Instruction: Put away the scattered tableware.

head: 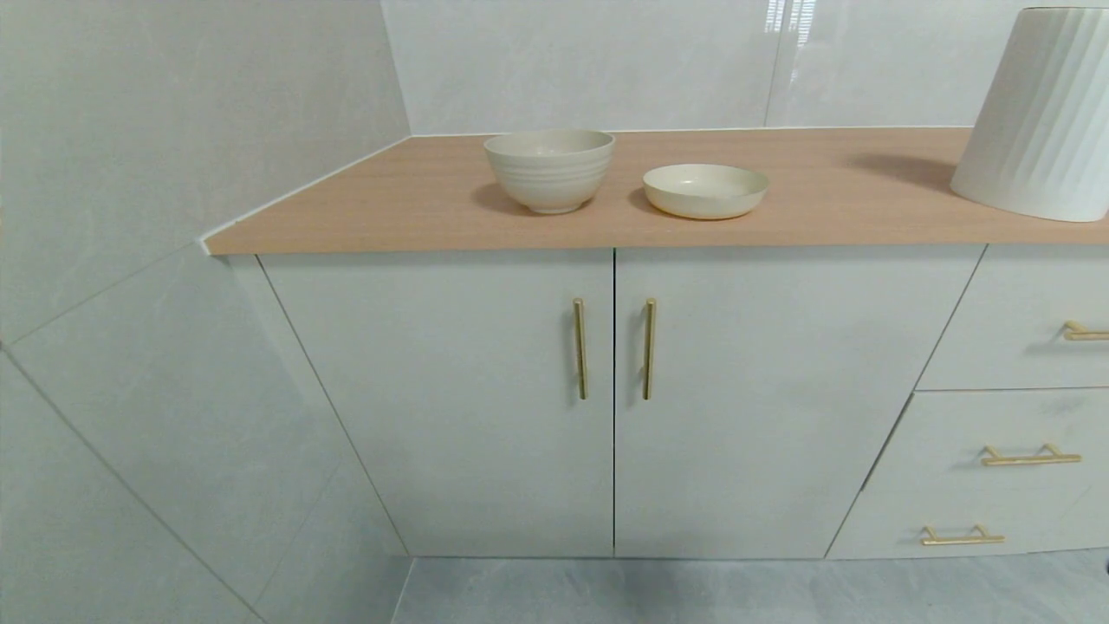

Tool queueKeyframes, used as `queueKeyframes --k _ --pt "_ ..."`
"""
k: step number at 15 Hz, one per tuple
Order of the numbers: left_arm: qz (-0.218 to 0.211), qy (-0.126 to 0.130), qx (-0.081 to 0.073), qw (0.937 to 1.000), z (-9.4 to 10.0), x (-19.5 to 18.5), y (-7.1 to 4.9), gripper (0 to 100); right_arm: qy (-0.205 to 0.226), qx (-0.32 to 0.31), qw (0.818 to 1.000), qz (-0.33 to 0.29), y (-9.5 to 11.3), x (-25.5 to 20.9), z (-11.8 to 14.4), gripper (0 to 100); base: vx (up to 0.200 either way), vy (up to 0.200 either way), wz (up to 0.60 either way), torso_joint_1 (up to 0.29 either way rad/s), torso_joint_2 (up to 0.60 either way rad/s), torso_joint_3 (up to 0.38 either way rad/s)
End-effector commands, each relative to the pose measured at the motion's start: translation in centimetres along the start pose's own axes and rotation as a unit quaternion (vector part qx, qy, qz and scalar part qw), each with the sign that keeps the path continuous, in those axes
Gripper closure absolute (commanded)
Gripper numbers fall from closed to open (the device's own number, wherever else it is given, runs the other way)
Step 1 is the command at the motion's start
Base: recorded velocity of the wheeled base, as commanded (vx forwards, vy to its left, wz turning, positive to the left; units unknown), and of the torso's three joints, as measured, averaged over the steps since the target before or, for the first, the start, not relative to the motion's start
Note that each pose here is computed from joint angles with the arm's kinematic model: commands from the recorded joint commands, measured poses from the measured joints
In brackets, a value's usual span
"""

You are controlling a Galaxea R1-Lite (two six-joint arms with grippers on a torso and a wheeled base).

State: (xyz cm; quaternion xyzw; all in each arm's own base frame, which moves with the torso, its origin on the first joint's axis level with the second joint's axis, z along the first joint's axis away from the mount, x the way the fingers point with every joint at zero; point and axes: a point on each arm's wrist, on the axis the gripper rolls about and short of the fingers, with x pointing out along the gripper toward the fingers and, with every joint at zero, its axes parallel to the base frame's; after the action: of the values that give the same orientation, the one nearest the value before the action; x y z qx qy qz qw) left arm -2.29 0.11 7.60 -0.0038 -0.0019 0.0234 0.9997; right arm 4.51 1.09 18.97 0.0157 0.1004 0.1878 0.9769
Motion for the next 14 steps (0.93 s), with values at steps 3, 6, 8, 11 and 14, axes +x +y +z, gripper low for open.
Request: queueKeyframes --k 3,6,8,11,14 --pt "0.000 0.000 0.000 1.0000 0.0 0.0 0.0 0 0.103 0.031 0.984 0.141 1.9 22.2 4.2 0 0.000 0.000 0.00 0.000 0.00 0.000" --pt "0.000 0.000 0.000 1.0000 0.0 0.0 0.0 0 0.091 0.054 0.980 0.168 3.7 26.9 4.8 0 0.000 0.000 0.00 0.000 0.00 0.000" --pt "0.000 0.000 0.000 1.0000 0.0 0.0 0.0 0 0.090 0.051 0.978 0.180 4.7 28.5 4.8 0 0.000 0.000 0.00 0.000 0.00 0.000" --pt "0.000 0.000 0.000 1.0000 0.0 0.0 0.0 0 0.091 0.052 0.976 0.190 5.7 30.8 4.1 0 0.000 0.000 0.00 0.000 0.00 0.000" --pt "0.000 0.000 0.000 1.0000 0.0 0.0 0.0 0 0.037 0.075 0.977 0.196 6.0 33.2 3.0 0 0.000 0.000 0.00 0.000 0.00 0.000"
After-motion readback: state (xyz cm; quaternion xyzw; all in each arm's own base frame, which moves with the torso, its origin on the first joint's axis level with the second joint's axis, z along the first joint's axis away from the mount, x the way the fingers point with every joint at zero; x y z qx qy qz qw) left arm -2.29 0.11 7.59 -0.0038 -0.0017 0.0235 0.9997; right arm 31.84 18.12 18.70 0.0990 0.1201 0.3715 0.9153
